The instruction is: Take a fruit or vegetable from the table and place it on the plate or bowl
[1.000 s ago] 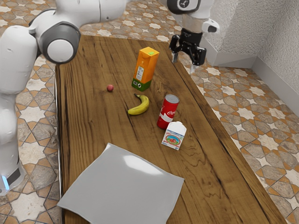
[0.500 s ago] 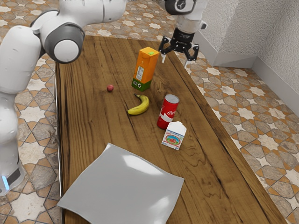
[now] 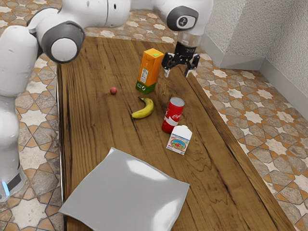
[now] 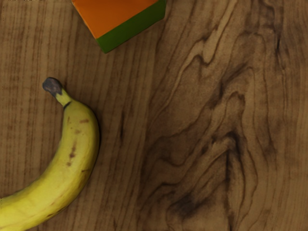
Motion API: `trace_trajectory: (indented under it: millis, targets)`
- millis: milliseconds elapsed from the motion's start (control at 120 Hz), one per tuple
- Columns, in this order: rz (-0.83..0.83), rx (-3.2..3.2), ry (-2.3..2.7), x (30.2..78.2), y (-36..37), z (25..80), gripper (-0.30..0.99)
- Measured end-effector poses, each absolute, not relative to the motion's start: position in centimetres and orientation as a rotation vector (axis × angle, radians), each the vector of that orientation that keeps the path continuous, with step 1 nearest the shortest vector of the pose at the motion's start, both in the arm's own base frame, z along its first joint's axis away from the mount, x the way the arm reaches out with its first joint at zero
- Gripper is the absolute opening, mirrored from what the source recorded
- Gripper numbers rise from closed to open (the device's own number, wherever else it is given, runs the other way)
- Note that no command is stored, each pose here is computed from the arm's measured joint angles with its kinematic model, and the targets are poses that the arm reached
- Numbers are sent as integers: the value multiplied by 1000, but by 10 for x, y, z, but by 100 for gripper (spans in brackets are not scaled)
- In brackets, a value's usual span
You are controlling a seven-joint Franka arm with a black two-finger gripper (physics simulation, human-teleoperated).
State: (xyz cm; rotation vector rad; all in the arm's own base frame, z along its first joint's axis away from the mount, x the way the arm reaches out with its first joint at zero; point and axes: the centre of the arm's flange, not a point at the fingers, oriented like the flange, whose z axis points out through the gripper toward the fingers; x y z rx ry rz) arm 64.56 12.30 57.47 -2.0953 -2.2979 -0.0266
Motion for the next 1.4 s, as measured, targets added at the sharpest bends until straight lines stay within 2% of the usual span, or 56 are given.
trace_trajectory:
  millis: [500,717,1017,1400]
  targets:
    - [-89,-2058,-2355,611,122,538,69]
    - [-117,-2163,-2274,595,104,504,69]
    - [-217,-2273,-2200,578,100,505,69]
    - [-189,-2332,-2096,533,97,489,69]
